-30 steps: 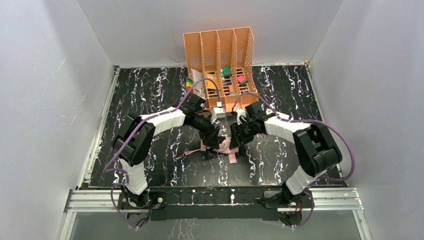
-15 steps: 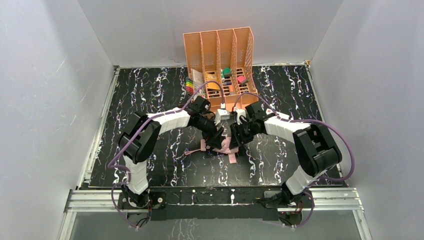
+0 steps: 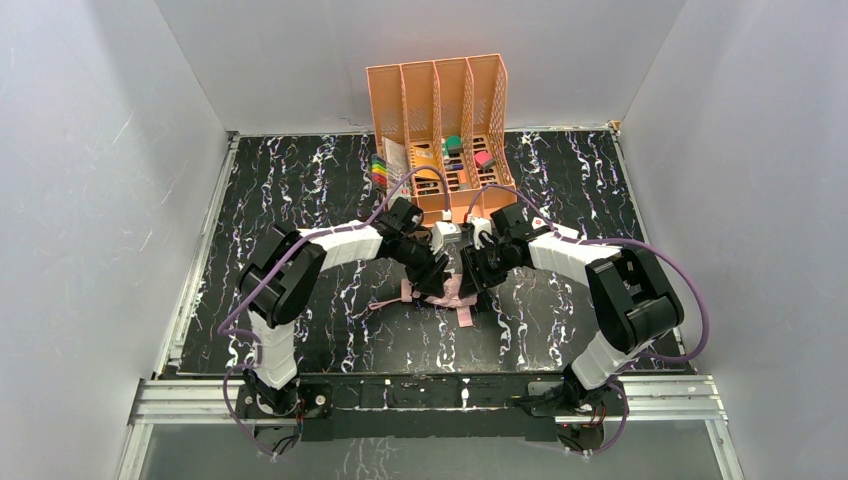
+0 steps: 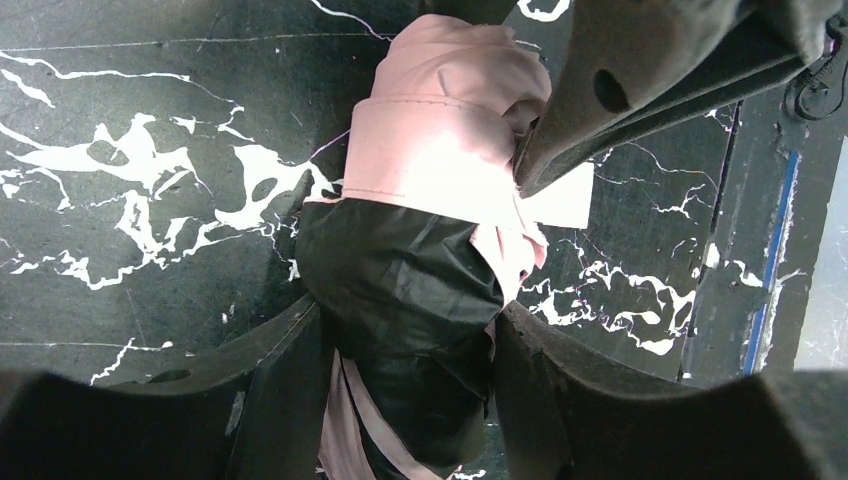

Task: Put away the umbrella

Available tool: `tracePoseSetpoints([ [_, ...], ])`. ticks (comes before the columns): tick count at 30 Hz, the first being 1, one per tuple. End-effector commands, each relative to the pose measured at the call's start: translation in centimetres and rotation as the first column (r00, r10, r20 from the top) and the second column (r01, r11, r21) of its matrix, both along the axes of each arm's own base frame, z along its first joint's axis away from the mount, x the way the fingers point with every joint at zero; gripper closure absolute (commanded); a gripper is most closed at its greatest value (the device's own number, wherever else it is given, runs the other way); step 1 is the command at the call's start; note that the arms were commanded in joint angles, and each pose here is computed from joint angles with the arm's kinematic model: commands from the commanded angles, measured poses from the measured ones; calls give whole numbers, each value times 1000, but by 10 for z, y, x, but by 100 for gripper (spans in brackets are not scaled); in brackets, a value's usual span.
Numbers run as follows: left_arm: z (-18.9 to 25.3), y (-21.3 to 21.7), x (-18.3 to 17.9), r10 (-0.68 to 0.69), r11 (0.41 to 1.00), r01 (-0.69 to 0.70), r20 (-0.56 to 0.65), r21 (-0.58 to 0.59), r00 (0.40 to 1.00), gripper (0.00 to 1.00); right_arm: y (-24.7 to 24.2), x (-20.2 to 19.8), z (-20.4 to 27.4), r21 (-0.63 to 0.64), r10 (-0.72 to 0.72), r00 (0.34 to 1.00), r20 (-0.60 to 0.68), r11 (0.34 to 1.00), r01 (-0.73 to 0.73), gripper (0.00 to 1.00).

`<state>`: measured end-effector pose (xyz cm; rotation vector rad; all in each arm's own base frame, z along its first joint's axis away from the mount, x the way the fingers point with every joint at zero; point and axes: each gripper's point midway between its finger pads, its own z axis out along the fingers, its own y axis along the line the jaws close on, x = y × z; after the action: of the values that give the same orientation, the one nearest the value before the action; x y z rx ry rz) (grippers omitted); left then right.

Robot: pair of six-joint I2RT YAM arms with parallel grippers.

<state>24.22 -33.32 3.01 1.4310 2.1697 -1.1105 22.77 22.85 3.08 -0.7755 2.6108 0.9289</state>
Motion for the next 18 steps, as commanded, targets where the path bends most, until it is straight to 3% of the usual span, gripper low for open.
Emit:
tracePoseSetpoints([
  [1, -45, 31, -58, 6, 978, 29, -171, 206, 985, 56, -10, 10, -14, -78, -3, 999, 41, 997, 7, 47],
  [6, -54, 41, -63, 62, 961, -11, -176, 276, 982, 79, -6, 13, -6, -56, 1, 998, 57, 998, 2, 44],
  [13, -59, 49, -67, 139, 938, -76, -164, 338, 977, 100, -1, 30, 37, -1, -55, 985, 166, 998, 56, 14],
  [14, -58, 49, -65, 150, 935, -90, -153, 343, 977, 100, -3, 35, 49, 7, -91, 975, 205, 996, 91, 12],
  [16, -60, 55, -57, 257, 895, -191, -117, 403, 959, 100, -32, 44, 72, -7, -349, 895, 277, 931, 365, 12],
  [17, -62, 58, -58, 335, 863, -253, -121, 437, 934, 100, -42, 34, 69, -4, -428, 867, 253, 896, 444, 16],
  [18, -62, 60, -58, 379, 834, -299, -87, 463, 921, 100, -55, 18, 71, 10, -561, 806, 190, 822, 570, 21],
])
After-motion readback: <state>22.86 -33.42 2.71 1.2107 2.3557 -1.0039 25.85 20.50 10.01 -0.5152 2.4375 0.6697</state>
